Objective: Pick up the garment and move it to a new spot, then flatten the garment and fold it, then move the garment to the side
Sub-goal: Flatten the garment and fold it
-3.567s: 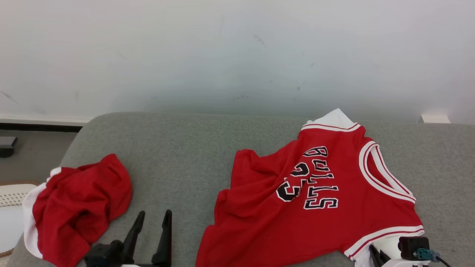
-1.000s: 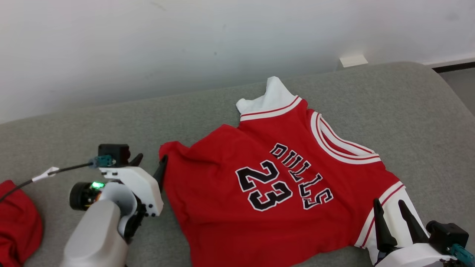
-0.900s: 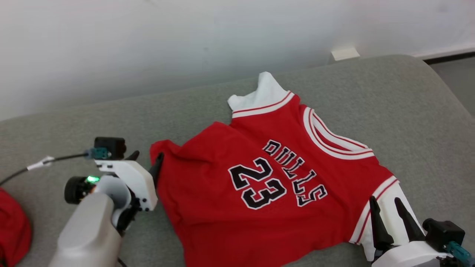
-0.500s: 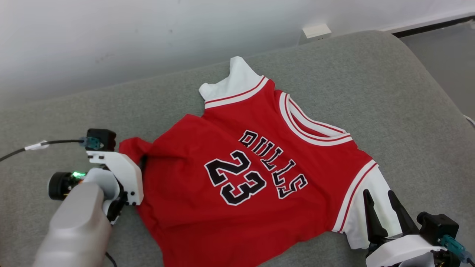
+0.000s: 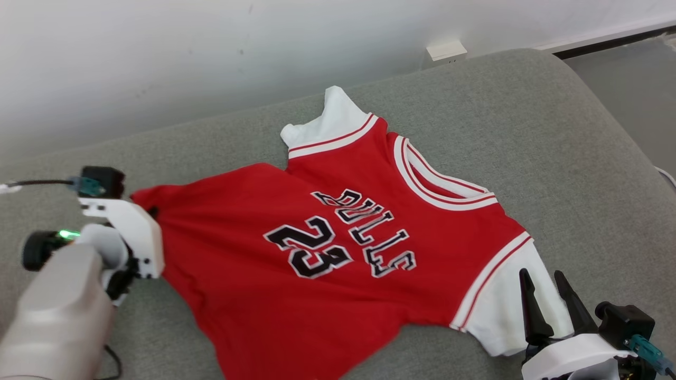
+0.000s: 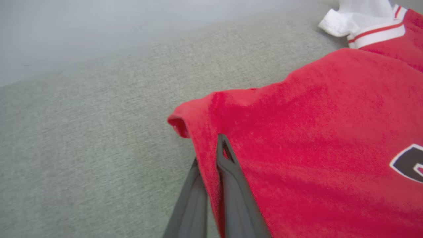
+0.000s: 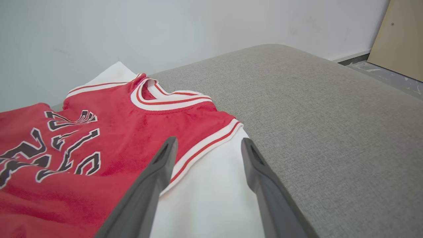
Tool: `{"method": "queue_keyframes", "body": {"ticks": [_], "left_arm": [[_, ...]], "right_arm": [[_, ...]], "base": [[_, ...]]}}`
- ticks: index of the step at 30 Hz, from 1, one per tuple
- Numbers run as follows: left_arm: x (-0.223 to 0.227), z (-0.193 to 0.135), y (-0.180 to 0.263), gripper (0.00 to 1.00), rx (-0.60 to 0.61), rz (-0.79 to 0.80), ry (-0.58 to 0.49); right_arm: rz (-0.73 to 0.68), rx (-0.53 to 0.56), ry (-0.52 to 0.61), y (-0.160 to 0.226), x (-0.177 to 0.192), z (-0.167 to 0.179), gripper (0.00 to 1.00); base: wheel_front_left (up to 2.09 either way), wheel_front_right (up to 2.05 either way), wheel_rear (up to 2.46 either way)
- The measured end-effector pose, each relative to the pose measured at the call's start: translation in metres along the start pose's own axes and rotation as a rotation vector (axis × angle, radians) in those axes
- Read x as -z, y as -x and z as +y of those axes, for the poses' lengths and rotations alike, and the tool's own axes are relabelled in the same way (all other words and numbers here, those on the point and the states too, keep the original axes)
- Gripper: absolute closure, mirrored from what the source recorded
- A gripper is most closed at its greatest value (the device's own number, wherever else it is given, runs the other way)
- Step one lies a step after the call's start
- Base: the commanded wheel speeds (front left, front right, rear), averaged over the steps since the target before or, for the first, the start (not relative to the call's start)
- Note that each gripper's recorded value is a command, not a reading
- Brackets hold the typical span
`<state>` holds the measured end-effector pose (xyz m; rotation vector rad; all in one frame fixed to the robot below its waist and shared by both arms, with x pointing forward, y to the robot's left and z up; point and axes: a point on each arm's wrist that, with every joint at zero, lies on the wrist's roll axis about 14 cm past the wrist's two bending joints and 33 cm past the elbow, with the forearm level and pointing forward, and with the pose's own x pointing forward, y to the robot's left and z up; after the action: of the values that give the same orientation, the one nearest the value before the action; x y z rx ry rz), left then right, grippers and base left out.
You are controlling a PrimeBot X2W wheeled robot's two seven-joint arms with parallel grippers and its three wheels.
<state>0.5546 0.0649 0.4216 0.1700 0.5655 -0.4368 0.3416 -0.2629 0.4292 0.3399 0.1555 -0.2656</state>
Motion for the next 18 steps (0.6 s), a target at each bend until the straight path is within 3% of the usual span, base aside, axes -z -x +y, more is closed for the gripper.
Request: {"method": "queue_keyframes", "body": {"ticks": [8,9,10,18], "left_arm": [[-0.021,0.054,0.004,1.00,-0.099,-0.065,0.007],[-0.022,0.055,0.003,0.74,-0.101,-0.077,0.027],[-0.023,0.057,0.003,0.00,-0.102,-0.085,0.047],[-0.042,0.061,0.019,0.00,-0.106,-0.186,0.040]], "right_arm": [[0.002,0.007,0.000,-0.002,0.001,-0.002,0.00],[0.002,0.007,0.000,-0.003,0.001,-0.002,0.00],[0.000,0.005,0.001,-0.004,0.001,-0.001,0.00],[-0.026,-0.032,-0.004,-0.007,-0.007,0.011,0.00]], "base": [[0.00,0.00,0.00],[0.00,0.00,0.00],[0.00,0.00,0.00],[0.00,0.00,0.00]]}}
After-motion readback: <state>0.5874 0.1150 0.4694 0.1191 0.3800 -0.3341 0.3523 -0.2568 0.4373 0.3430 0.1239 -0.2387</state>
